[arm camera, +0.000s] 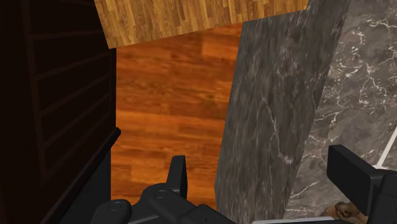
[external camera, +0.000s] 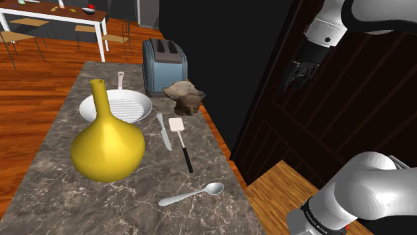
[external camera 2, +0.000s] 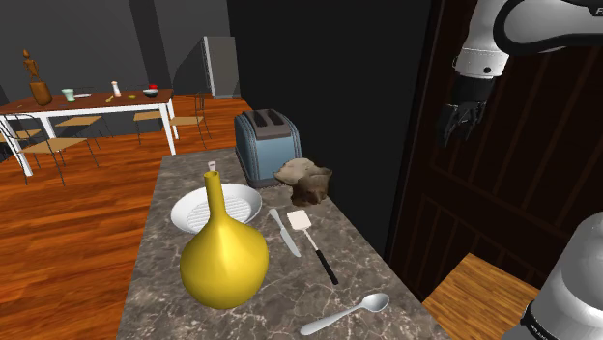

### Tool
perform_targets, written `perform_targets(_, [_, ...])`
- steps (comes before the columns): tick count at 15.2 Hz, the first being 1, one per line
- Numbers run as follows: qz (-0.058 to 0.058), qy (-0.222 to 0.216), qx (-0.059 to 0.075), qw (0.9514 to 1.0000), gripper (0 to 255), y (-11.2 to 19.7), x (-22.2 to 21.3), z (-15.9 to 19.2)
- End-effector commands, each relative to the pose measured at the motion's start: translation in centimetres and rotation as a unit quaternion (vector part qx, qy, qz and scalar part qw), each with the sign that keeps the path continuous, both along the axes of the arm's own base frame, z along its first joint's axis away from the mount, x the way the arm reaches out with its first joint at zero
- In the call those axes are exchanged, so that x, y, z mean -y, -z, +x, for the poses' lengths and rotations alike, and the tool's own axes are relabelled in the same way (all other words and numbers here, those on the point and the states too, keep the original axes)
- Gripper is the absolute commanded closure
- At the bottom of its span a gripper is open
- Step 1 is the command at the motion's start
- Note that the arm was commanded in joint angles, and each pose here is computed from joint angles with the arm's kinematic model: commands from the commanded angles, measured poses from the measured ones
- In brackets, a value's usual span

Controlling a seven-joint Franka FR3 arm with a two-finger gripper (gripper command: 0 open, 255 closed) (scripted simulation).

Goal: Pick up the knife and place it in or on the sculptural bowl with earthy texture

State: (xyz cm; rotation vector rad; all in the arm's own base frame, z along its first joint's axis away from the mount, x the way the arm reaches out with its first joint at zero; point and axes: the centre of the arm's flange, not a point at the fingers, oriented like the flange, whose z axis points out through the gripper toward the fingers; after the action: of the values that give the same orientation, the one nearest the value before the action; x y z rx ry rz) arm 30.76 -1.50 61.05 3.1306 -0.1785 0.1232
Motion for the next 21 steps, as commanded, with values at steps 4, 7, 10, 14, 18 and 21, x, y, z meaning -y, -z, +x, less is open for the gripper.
perform_targets(4, [-0.003, 0.006, -0.004, 1.0000, 0, 1.7, -3.1, 2.2])
perform_targets(7, [-0.007, 0.011, -0.007, 0.9999, 0, 3.3, -6.1, 4.4])
perform_targets(10, [-0.010, 0.017, -0.011, 0.9997, 0, 5.1, -9.1, 6.6])
perform_targets(14, [-0.014, 0.025, -0.016, 0.9995, 0, 7.4, -13.0, 9.5])
perform_targets(18, [-0.019, 0.032, -0.021, 0.9991, 0, 9.8, -16.9, 12.6])
perform_targets(21, [-0.022, 0.038, -0.024, 0.9987, 0, 11.7, -19.8, 14.8])
